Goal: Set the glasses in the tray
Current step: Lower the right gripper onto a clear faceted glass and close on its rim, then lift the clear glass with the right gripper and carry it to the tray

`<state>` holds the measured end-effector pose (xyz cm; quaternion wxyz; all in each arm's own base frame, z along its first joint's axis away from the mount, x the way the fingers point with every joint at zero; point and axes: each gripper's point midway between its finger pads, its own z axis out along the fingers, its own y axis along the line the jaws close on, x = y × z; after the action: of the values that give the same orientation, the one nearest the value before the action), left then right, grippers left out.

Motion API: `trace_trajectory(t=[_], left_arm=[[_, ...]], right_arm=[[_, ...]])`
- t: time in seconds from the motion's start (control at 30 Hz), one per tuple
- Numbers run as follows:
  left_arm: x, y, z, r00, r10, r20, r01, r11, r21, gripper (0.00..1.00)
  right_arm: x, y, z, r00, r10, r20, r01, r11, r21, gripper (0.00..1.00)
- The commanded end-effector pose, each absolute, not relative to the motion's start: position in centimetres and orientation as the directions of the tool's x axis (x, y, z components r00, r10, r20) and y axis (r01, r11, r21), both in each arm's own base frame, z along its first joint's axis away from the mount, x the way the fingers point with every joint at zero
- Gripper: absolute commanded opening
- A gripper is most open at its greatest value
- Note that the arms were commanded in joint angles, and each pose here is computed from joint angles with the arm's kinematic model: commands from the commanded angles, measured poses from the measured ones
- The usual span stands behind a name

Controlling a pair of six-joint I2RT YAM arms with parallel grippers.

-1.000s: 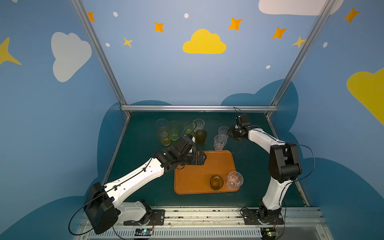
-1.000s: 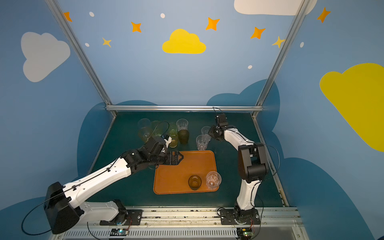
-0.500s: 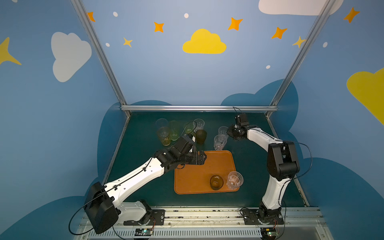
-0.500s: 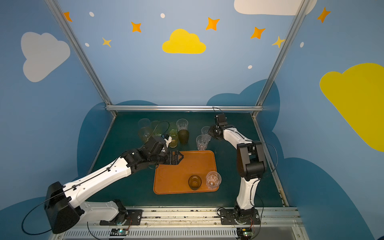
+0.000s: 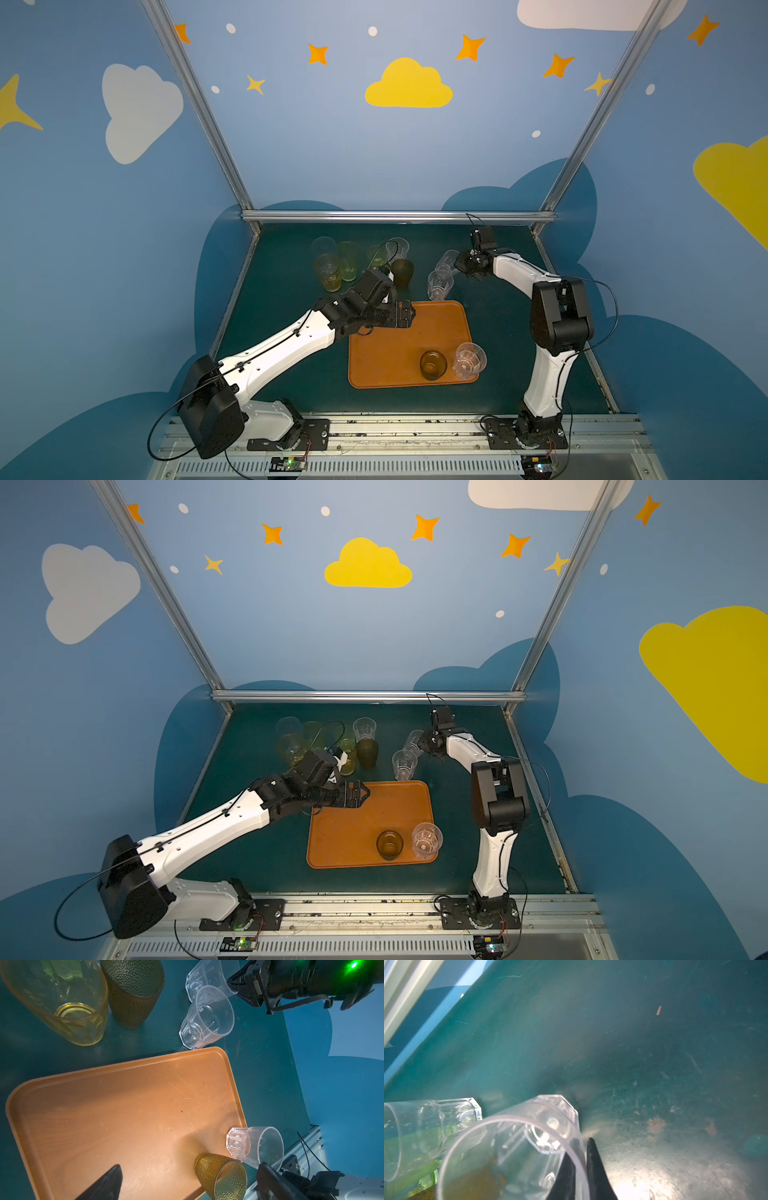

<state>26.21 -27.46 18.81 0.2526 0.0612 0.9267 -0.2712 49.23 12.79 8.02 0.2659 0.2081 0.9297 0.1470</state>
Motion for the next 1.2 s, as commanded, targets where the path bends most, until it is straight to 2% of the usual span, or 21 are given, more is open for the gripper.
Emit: trace_trajectory(t=[0.0, 0.23, 0.53, 0.97, 1.17], left_arm=[[26.2, -27.1, 19.5, -0.850, -0.018, -0.526, 0.266, 0.848, -0.459, 1.00], [26.0, -26.9, 19.7, -0.847, -0.011, -0.531, 0.273, 0.848, -0.455, 1.00], [25.4, -26.1, 21.0, -0.825, -0.038, -0.564, 0.286, 0.833, -0.474, 1.00], [22.4, -22.9, 21.5, -0.792, -0.004, -0.610, 0.337, 0.831, -0.443, 1.00], [19.8, -22.6, 23.2, -0.788, 0.001, -0.616, 0.400, 0.762, -0.509, 1.00]], right_arm=[[49.2, 11.9, 8.3, -0.762, 0.470, -0.446, 0.328, 0.873, 0.360, 0.06], [48.5, 11.1, 10.4, -0.733, 0.485, -0.477, 0.336, 0.867, 0.367, 0.00], [46.0, 10.5, 14.5, -0.708, 0.485, -0.513, 0.309, 0.866, 0.392, 0.00], [37.8, 7.7, 19.7, -0.673, 0.481, -0.561, 0.311, 0.873, 0.376, 0.00], [34.0, 7.3, 20.0, -0.707, 0.462, -0.536, 0.298, 0.881, 0.367, 0.00]])
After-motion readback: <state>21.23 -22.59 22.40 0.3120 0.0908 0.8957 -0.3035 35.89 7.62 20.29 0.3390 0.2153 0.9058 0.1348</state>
